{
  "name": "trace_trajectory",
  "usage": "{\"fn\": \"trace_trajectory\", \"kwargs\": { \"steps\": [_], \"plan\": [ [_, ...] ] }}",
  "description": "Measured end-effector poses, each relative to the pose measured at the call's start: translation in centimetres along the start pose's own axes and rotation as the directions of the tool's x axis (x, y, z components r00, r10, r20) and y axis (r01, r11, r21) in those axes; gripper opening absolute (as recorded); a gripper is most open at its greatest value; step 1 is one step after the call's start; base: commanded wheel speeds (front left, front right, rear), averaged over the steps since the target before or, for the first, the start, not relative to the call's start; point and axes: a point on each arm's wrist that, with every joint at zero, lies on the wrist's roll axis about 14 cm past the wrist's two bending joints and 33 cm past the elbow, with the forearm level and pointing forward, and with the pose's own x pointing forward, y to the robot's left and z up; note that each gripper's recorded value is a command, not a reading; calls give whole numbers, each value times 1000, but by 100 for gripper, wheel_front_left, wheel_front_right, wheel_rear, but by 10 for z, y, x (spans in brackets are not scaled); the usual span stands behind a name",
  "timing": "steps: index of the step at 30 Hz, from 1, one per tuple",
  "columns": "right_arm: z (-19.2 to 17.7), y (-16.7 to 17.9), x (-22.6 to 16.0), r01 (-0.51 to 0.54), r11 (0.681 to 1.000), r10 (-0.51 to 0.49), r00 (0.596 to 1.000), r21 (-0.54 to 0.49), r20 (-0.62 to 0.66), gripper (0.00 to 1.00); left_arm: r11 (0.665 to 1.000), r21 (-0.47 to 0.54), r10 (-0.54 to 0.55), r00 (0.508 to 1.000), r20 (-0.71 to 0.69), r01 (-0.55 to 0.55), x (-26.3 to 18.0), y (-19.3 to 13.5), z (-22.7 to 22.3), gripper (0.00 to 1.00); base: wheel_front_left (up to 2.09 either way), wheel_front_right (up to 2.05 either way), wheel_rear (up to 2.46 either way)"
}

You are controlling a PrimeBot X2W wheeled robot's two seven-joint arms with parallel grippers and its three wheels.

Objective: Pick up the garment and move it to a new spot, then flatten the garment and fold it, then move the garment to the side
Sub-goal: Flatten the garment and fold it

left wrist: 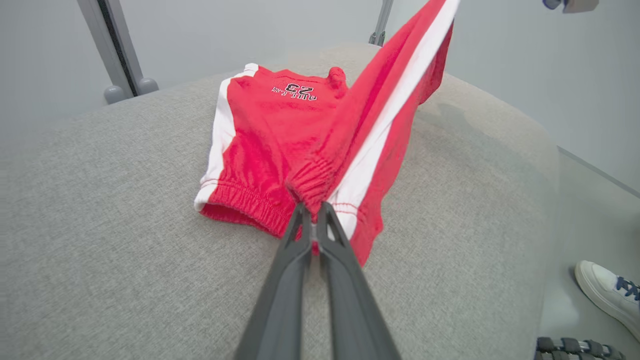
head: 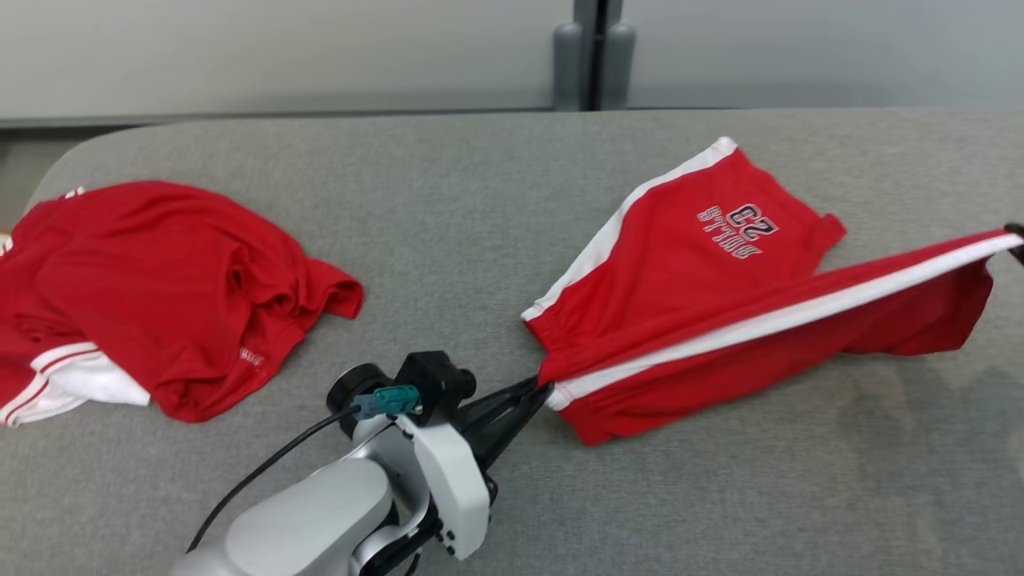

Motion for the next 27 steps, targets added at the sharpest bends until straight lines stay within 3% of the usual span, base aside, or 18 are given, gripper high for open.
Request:
{"fn": "trace_trajectory", "kwargs": {
  "steps": [12, 27],
  "plan": [
    [40, 0, 84, -89, 991, 91, 996, -103, 18, 0, 994, -55, 100, 994, 34, -98, 12, 45, 7, 0, 0, 0, 0],
    [72, -5, 184, -111, 972, 126, 990, -207, 62, 0, 983, -79, 166, 986, -6, -166, 37, 90, -5, 0, 0, 0, 0]
  ]
}}
